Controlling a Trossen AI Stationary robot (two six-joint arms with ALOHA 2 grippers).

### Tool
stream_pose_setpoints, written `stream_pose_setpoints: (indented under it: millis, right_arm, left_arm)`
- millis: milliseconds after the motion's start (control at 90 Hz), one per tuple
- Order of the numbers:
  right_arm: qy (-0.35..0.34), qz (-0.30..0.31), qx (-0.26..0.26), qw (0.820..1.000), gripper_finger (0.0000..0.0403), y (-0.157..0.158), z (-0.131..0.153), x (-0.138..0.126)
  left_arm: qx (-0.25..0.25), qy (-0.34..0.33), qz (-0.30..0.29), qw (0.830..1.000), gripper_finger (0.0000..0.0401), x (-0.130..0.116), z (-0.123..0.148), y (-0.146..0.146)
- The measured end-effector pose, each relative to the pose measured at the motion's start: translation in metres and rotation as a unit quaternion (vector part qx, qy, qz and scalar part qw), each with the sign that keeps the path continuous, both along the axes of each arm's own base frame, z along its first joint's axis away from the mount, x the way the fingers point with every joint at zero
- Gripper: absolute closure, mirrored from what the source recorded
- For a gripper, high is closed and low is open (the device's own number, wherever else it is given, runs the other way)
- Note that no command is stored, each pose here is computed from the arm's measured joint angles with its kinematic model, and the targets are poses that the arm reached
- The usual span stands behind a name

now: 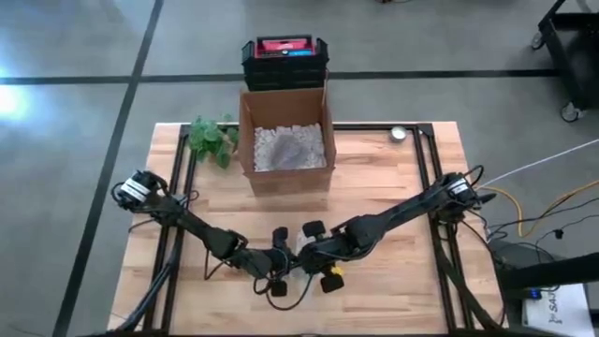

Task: Wrap mug
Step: Wrap the yellow mug using the bubble wrap

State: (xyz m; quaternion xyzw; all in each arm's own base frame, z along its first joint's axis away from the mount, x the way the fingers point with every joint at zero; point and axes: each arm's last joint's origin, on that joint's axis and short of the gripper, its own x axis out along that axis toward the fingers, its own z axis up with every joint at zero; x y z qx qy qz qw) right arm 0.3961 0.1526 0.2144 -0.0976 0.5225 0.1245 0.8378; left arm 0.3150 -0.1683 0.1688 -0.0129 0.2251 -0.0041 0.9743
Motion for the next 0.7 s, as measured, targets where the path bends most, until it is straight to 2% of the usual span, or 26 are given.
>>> stream_pose_setpoints:
  millis: [211, 356, 522, 700]
  right_arm:
    - [0.023, -0.002, -0.003, 1.0, 0.0403, 0.007, -0.029, 0.008]
    - [0.024, -0.009, -0.002, 1.0, 0.0403, 0.008, -0.035, 0.01]
    - [0.021, -0.012, 0.0, 1.0, 0.0403, 0.007, -0.036, 0.012]
    - [0.02, -0.012, -0.001, 1.0, 0.0403, 0.007, -0.037, 0.012]
  left_arm:
    - [-0.003, -0.006, 0.001, 1.0, 0.0401, 0.0, 0.006, 0.0]
    - [-0.003, -0.004, -0.004, 1.0, 0.0401, -0.001, 0.02, -0.002]
    - [-0.001, 0.021, -0.012, 1.0, 0.0401, -0.008, 0.052, -0.007]
    - [0.003, 0.066, 0.002, 0.998, 0.0401, -0.01, 0.047, -0.009]
